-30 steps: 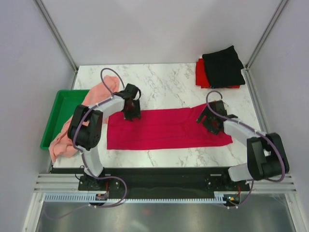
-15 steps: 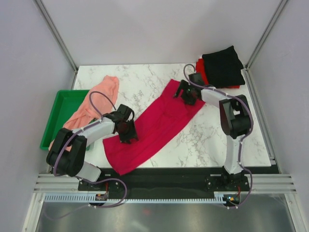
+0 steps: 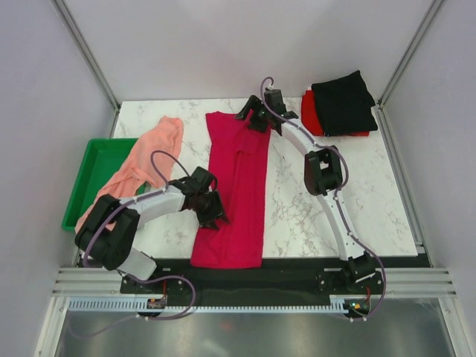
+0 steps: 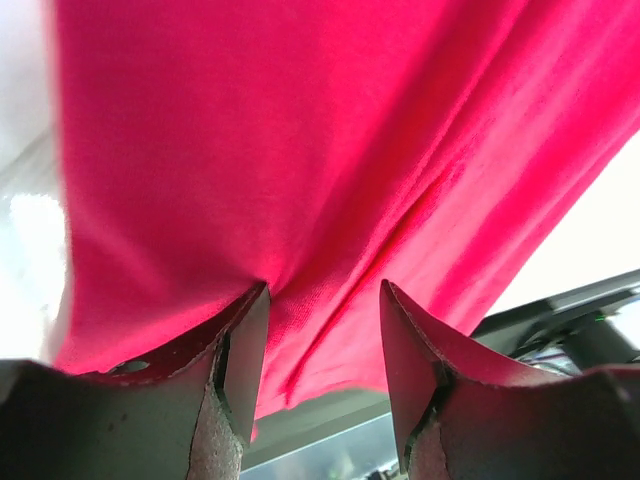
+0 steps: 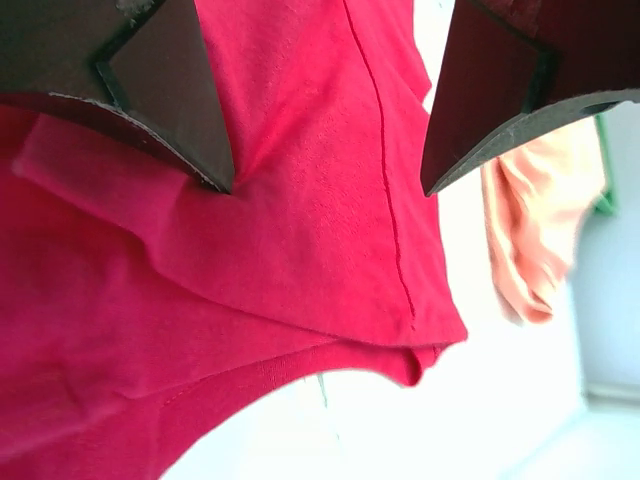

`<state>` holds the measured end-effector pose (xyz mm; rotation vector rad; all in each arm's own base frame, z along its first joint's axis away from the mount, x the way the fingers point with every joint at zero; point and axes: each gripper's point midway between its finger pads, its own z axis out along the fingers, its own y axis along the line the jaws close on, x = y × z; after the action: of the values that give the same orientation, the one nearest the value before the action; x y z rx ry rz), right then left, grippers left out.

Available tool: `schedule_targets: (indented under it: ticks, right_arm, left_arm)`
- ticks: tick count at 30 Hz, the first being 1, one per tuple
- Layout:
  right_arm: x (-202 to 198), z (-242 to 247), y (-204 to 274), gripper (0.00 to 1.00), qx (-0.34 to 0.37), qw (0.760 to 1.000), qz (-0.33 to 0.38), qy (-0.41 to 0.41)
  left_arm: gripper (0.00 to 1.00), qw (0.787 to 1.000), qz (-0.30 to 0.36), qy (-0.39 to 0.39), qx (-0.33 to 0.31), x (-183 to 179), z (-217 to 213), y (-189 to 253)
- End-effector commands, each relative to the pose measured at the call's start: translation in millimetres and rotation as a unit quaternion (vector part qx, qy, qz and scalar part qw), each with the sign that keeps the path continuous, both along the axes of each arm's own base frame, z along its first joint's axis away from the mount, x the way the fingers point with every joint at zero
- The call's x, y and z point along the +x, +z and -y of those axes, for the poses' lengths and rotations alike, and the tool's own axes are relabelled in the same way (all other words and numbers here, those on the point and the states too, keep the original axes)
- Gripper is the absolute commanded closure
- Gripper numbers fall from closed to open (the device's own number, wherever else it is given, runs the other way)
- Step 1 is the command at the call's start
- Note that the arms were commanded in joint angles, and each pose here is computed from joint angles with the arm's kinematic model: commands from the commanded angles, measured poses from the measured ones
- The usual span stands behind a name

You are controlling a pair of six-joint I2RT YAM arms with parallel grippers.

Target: Fold and stack the t-shirts

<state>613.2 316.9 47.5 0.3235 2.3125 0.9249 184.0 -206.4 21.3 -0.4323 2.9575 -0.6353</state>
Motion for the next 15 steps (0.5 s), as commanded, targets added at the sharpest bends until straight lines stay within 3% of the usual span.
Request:
schedule_targets:
  ticks: [1, 9, 11, 15]
  right_arm:
    - [20, 41, -95, 0.16, -0.015, 0.996, -0.051, -0.072]
    - [69, 65, -76, 0.16, 0.022, 0.990, 0.044, -0.135]
    - [74, 62, -62, 0.15, 0.040, 0.990, 0.061, -0.122]
    - [72, 49, -6, 0.15, 0.075, 0.989, 0.105, -0.070]
  left_arm:
    - [0.44, 0.999, -0.004, -0.002, -0.040, 27, 34, 7]
    - [0.44, 0.998, 0.023, -0.035, -0.039, 80, 66, 8]
    - [0.45, 0.998, 0.018, -0.043, -0.051, 82, 73, 9]
    - [0.46, 0.995, 0.067, -0.047, -0.061, 95, 81, 45]
